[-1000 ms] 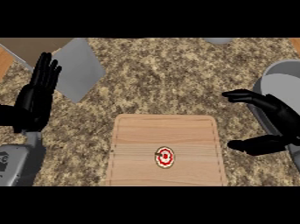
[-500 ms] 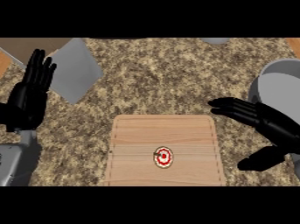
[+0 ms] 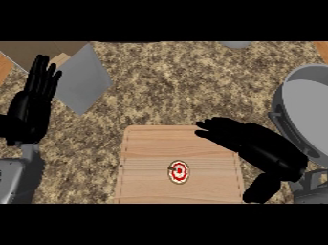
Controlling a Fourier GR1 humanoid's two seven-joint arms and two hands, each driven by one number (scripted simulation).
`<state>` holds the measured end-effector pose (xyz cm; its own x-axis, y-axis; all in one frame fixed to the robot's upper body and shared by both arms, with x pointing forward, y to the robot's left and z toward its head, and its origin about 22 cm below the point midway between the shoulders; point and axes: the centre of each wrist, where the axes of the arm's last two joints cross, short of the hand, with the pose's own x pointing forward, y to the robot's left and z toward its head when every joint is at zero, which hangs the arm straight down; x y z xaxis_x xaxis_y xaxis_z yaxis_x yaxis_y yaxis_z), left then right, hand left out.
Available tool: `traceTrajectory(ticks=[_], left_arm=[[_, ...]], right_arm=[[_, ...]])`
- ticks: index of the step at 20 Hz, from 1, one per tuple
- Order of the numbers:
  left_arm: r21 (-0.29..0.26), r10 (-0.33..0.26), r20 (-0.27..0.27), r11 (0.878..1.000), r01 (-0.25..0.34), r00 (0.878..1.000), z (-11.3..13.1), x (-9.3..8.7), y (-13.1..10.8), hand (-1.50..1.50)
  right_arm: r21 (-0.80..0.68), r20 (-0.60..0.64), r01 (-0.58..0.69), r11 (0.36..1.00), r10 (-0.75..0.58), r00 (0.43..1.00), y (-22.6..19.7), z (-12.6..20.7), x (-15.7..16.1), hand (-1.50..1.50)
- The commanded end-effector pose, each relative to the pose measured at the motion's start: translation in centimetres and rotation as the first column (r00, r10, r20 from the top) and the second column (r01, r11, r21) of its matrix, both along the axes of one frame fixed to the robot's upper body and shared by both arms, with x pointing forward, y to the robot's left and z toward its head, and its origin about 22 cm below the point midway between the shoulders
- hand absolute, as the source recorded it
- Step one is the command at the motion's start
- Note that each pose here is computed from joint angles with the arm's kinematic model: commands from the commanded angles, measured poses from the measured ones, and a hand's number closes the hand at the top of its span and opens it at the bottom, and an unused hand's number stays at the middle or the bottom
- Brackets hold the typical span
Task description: Pick the cupcake from the cutting board and place it in the pot
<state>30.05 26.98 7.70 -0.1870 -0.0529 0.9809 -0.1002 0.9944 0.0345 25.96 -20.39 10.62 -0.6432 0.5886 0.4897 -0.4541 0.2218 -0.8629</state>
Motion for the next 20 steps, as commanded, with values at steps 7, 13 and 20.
traceTrajectory(ticks=[7,13,20], left_arm=[[0.004,0.013,-0.005,1.000,-0.013,1.000,0.6,0.9,-0.4,0.00],[-0.005,0.004,-0.011,1.000,-0.004,1.000,-2.0,1.0,1.1,0.00],[-0.003,0.012,0.002,1.000,-0.012,1.000,0.2,-0.2,-2.0,0.00]], right_arm=[[-0.126,-0.109,0.023,0.992,-0.037,0.993,2.9,-2.0,0.5,-1.50],[-0.105,-0.087,0.002,0.994,-0.011,0.996,4.6,-4.6,-1.3,-1.50],[-0.062,-0.040,-0.001,0.998,-0.001,0.999,7.8,-4.9,-0.8,-1.50]])
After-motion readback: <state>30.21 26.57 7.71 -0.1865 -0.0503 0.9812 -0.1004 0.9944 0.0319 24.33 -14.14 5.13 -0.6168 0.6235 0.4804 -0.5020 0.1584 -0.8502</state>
